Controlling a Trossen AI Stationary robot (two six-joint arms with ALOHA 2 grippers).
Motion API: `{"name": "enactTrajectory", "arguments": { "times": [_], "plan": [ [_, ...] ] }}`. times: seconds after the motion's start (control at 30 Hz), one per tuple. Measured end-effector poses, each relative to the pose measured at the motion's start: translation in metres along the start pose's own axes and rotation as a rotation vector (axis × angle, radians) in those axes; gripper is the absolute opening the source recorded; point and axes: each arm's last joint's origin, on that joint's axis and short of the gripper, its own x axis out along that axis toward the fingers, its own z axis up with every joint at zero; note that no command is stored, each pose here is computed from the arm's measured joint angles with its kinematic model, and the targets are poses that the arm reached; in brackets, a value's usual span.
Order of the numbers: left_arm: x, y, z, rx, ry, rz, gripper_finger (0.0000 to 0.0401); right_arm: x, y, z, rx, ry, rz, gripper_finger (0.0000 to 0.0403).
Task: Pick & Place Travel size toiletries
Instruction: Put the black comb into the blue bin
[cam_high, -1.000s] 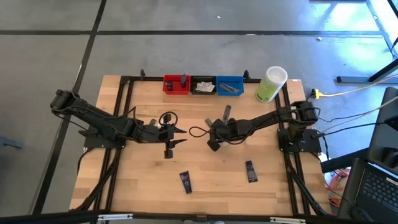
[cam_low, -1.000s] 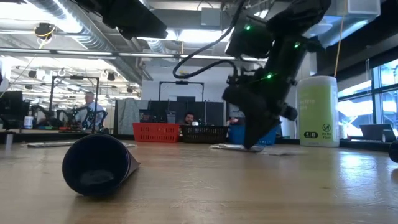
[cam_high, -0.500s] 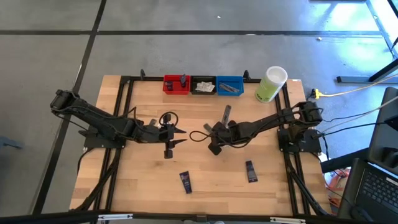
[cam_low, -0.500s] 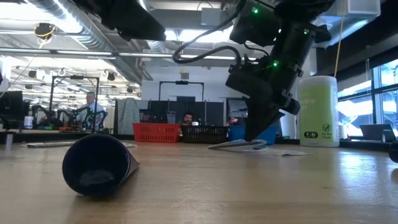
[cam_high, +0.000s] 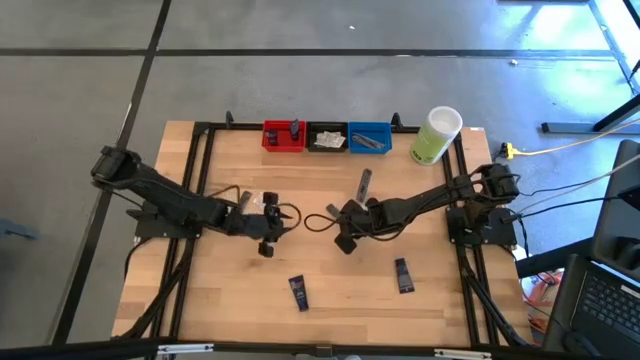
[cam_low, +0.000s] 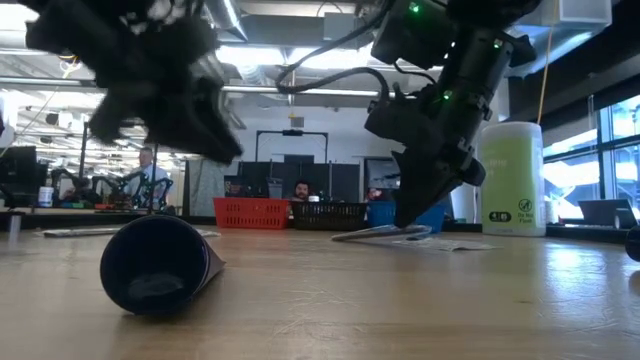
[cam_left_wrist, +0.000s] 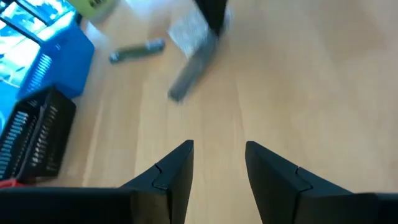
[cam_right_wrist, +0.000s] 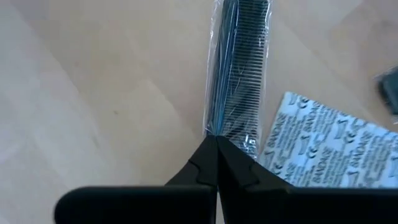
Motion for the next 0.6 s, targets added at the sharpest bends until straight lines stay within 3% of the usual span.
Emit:
{"name": "enactTrajectory", "arguments": {
  "times": [0.23, 0.6],
  "plan": [
    [0.030, -0.017, -0.017, 0.228, 0.088, 0.039, 0.0143, -0.002, 0.007, -0.004, -0.007, 0.008, 0.046, 0.0000],
    [0.066, -0.037, -0.015, 0.281, -0.061, 0.033, 0.0143, -0.003, 0.011, -0.005, 0.004, 0.002, 0.074, 0.0000]
  ]
}}
